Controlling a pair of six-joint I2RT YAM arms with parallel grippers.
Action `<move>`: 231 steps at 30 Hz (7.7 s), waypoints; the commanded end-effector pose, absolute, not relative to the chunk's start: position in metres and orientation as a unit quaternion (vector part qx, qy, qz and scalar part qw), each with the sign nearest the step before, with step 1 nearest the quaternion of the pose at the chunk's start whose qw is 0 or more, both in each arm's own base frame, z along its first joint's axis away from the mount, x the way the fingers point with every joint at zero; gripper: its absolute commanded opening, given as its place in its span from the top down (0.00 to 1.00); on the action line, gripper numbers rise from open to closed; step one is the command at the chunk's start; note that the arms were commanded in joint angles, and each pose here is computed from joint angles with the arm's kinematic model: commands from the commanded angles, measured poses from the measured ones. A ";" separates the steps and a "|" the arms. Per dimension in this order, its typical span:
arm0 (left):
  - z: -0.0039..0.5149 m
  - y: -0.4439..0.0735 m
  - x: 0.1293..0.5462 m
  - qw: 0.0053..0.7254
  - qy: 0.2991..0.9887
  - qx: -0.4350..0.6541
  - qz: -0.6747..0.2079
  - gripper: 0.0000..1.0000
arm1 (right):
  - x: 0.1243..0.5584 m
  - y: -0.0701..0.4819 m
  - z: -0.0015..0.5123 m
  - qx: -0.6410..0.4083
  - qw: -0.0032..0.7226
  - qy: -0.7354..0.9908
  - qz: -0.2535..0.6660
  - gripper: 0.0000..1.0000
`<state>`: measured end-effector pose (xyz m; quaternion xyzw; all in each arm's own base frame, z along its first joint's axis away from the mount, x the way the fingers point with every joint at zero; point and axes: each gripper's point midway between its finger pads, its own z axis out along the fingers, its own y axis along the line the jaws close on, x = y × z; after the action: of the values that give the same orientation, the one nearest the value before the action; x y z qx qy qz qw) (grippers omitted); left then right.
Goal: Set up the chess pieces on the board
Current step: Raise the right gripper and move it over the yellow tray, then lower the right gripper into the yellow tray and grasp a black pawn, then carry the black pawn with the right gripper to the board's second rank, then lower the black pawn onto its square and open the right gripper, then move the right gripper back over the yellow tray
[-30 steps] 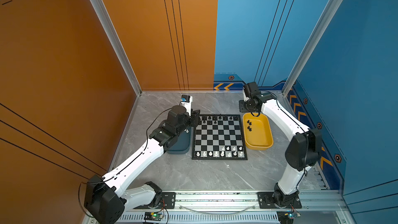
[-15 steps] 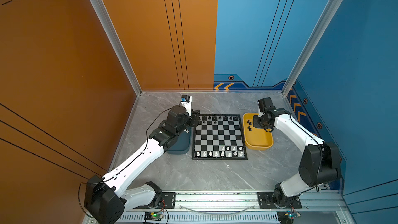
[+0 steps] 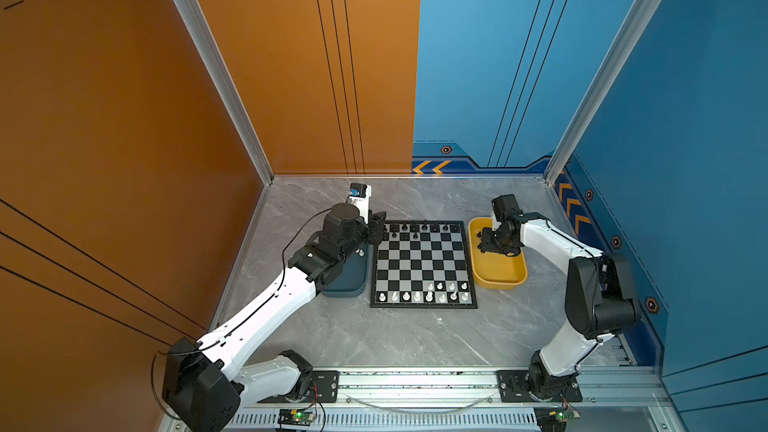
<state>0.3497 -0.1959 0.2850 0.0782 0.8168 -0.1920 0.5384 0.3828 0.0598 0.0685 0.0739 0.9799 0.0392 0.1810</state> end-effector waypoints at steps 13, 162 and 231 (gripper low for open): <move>0.284 -0.200 0.348 0.530 0.821 0.082 -0.197 0.56 | 0.393 0.065 0.057 0.073 0.168 0.982 0.043 0.73; 0.278 -0.186 0.348 0.530 0.823 0.072 -0.189 0.56 | 0.444 0.252 0.053 -0.138 0.167 0.976 0.014 0.87; 0.280 -0.202 0.349 0.522 0.826 0.086 -0.194 0.57 | 0.411 0.075 0.056 0.077 0.185 0.978 0.066 0.72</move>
<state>0.3488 -0.1954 0.2737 0.0809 0.8270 -0.1860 0.5244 0.4054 0.0725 0.0569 0.0695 0.9793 0.0554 0.1816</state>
